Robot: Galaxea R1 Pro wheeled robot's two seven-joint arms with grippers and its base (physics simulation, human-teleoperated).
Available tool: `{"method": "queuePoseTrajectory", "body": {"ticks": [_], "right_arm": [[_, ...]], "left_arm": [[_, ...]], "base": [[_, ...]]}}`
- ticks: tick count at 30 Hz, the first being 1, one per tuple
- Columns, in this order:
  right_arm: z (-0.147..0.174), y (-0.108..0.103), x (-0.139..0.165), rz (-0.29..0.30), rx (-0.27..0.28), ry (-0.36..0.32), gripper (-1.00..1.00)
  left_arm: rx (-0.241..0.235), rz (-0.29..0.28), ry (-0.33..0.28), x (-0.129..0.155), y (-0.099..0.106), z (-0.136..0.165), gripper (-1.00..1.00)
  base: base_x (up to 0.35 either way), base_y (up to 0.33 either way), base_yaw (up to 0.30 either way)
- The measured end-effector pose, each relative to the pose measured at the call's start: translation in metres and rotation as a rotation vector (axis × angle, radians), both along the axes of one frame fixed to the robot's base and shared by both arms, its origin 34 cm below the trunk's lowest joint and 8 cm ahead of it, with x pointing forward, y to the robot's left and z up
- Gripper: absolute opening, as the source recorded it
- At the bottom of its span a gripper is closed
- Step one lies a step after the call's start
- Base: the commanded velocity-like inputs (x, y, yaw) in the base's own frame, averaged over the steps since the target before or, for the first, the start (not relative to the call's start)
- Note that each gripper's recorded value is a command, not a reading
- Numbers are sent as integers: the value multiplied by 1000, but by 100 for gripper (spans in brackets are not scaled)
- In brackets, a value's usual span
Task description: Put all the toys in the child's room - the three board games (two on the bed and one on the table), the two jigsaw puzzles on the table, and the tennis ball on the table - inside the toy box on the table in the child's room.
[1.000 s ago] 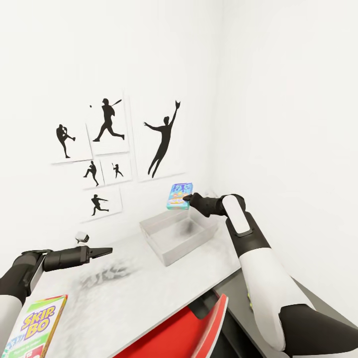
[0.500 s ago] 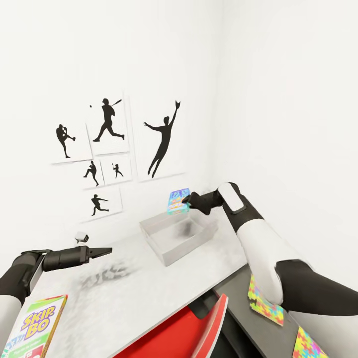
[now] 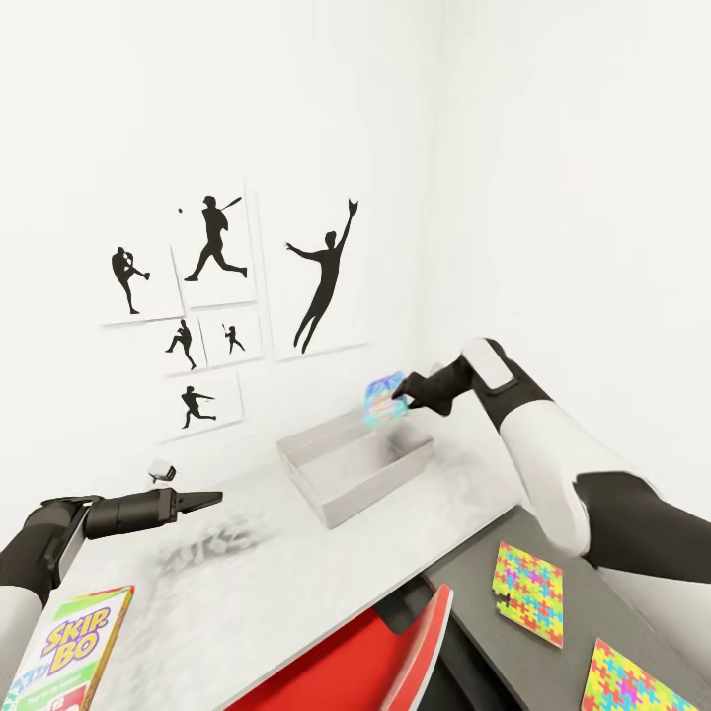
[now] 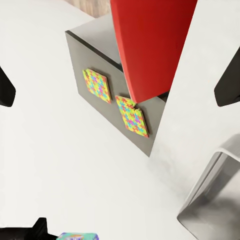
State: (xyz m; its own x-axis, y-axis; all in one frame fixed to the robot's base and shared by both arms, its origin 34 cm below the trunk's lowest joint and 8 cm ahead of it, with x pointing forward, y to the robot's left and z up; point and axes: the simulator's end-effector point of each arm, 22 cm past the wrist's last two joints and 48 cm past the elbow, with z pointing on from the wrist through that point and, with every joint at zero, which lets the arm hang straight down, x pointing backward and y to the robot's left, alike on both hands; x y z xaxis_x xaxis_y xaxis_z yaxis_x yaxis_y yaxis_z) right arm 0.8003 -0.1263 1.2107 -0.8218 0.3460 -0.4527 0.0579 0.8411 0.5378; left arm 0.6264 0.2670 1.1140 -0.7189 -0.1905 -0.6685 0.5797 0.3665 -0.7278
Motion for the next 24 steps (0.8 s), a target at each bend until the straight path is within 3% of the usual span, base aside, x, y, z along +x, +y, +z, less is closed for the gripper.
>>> {"method": "queuePoseTrajectory", "body": {"ticks": [6, 15, 24], "right_arm": [[-9, -10, -1, -11, -27, 26, -100], [-13, -4, -3, 20, -100, 15, -100], [-11, 2, -4, 36, -120, 2, -100]], "left_arm": [[0, 0, 2, 0, 0, 0, 100], [-3, 0, 8, 0, 0, 0, 100], [-16, 17, 31, 0, 8, 4, 100]], "base": [[0, 0, 0], [0, 0, 0], [0, 0, 0]]}}
